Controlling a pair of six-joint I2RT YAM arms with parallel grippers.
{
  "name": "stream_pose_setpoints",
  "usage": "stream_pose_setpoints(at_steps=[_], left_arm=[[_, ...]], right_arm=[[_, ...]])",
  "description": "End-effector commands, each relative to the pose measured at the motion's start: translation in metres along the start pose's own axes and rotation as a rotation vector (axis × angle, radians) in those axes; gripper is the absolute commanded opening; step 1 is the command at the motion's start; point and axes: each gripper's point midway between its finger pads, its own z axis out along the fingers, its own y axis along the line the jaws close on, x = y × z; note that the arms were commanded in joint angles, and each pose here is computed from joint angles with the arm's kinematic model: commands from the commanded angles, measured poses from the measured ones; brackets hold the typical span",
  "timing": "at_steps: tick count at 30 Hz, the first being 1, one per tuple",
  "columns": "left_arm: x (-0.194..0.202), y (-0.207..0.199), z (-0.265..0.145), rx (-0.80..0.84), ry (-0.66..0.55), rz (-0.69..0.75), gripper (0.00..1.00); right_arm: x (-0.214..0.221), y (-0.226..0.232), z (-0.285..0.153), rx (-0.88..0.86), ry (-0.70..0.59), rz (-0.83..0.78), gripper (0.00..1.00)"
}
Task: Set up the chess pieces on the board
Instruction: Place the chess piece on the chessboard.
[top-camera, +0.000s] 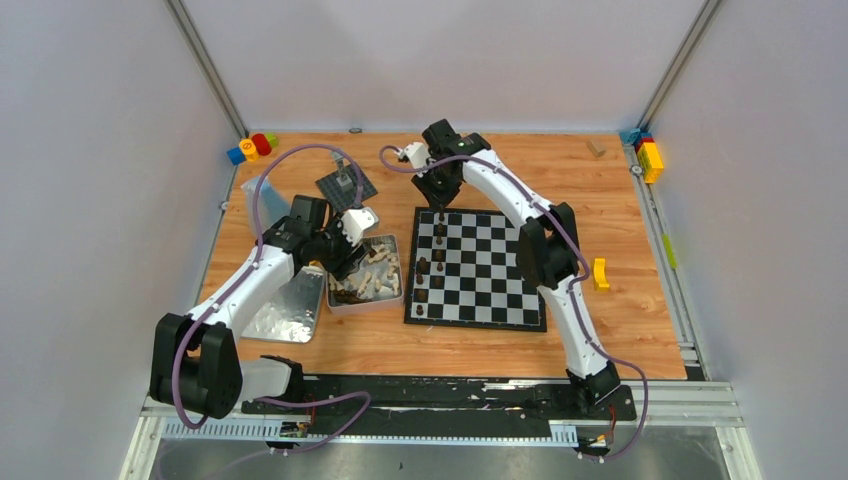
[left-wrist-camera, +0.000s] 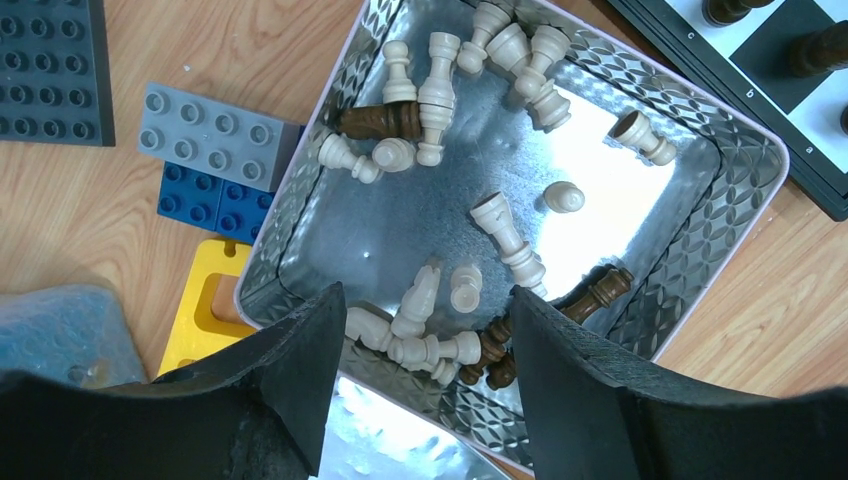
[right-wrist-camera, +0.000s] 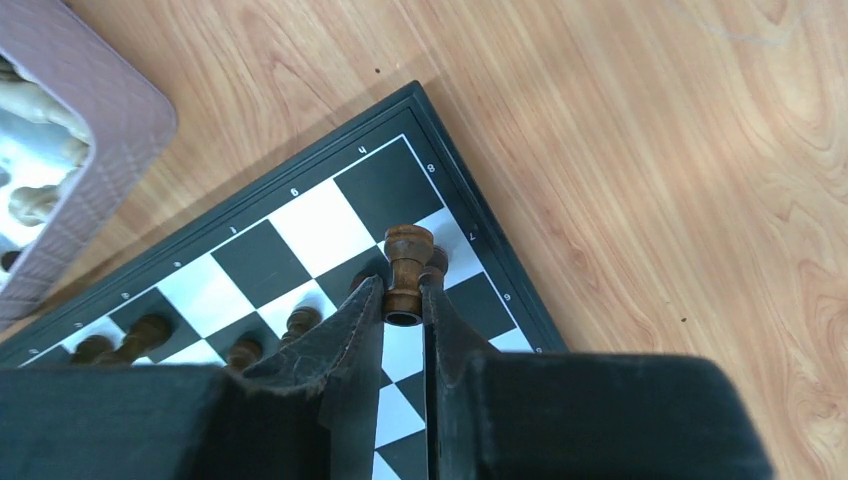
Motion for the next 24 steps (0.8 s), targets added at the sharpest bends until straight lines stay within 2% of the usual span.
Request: stream_pose_setpoints(at_steps=[1,14,24], left_arm=[[-0.017,0.010,-0.008,-0.043,-0.046,0.005,0.70],[-0.015,0.011,-0.007,-0.049,-0.043,0.004,0.71],[-0.015,0.011,-0.007,-0.051,-0.044,-0.001,0.72]], right_arm=[[-0.005,-0.006,0.003,0.066,0.025,-0.104,0.01],[-0.009,0.006,0.014,0.065,0.041,-0.175,0.01],[-0.005,0.008,0.022,0.073,0.061,-0.194,0.06]])
